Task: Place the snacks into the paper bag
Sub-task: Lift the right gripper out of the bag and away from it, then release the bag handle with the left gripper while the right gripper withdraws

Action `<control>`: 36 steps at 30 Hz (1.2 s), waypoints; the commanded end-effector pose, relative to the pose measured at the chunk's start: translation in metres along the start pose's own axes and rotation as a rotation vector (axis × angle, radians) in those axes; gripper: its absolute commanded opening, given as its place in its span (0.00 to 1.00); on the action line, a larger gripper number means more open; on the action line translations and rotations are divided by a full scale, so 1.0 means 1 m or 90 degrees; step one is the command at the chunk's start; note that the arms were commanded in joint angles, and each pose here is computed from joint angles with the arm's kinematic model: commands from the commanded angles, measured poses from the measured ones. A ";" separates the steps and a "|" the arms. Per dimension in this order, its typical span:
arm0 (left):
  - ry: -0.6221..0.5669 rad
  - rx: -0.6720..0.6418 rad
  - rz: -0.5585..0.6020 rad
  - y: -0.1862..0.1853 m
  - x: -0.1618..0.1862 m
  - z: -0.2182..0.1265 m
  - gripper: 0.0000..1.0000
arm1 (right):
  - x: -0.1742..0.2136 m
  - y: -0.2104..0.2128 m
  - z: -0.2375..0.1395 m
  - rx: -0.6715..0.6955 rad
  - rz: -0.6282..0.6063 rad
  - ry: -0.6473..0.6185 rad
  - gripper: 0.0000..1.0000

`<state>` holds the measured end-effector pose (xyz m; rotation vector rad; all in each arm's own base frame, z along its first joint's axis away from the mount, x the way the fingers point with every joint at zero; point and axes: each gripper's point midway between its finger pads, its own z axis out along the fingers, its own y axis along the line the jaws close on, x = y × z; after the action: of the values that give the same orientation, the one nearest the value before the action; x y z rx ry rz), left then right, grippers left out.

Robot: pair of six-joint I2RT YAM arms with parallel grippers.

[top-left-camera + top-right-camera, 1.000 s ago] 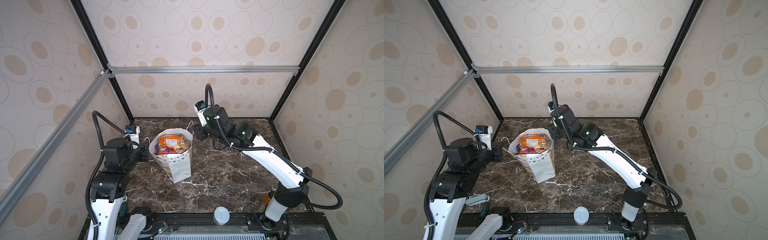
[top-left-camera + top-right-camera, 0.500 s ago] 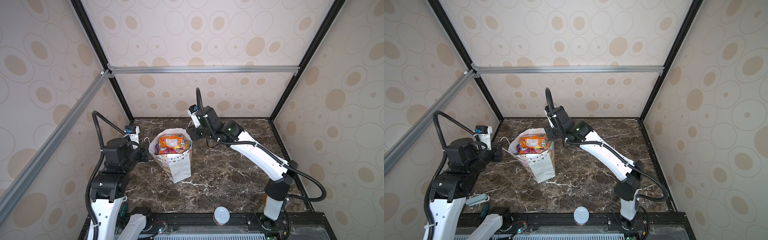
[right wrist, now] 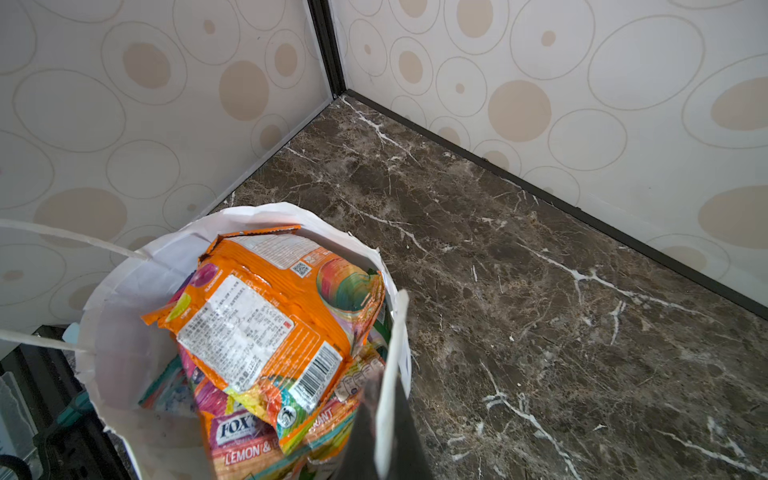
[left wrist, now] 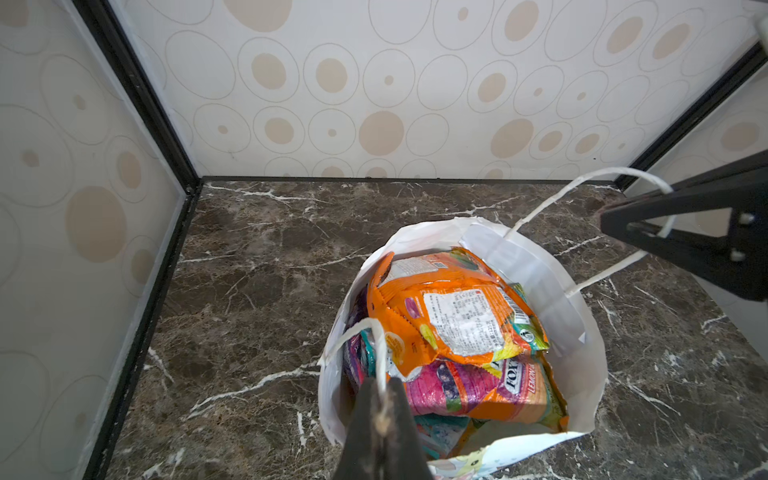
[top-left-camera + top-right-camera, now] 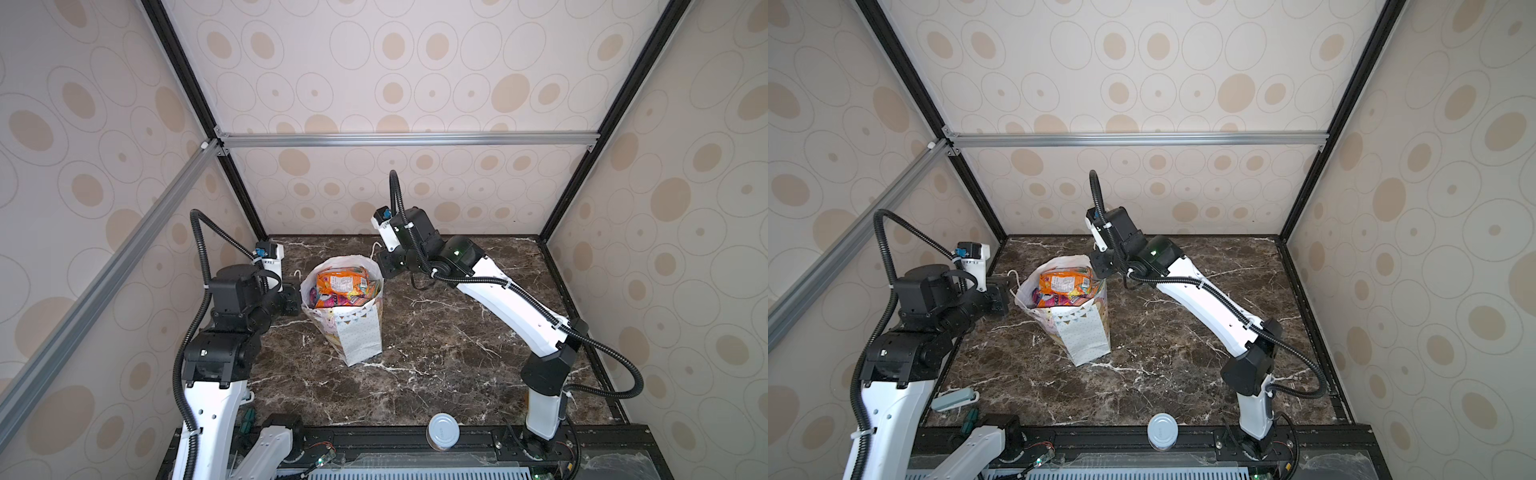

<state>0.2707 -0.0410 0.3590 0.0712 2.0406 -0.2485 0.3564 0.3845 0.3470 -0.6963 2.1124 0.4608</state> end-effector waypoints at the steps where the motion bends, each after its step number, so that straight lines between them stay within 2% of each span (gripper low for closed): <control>1: -0.081 0.080 0.009 -0.025 -0.049 -0.009 0.00 | -0.042 -0.012 -0.025 0.008 -0.003 -0.084 0.00; 7: -0.099 0.161 0.006 -0.046 -0.085 0.001 0.00 | -0.054 -0.037 -0.042 0.026 0.010 -0.114 0.00; 10: -0.099 0.233 0.012 -0.068 -0.098 0.009 0.00 | -0.053 -0.051 -0.053 0.033 0.023 -0.125 0.00; 14: -0.098 0.265 0.058 -0.105 -0.106 0.020 0.00 | -0.054 -0.070 -0.076 0.056 0.031 -0.165 0.00; 21: -0.073 0.271 0.099 -0.151 -0.102 0.047 0.00 | -0.029 -0.107 -0.105 0.114 0.053 -0.168 0.00; 29: -0.057 0.266 0.095 -0.167 -0.086 0.065 0.00 | 0.016 -0.128 -0.122 0.136 0.089 -0.149 0.00; 36: -0.036 0.244 0.094 -0.168 -0.070 0.079 0.00 | 0.037 -0.132 -0.129 0.141 0.099 -0.133 0.00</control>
<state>0.3384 -0.2172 0.3650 0.4957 2.0600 -0.5367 0.3417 0.2023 0.3496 -0.3900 2.0977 0.3076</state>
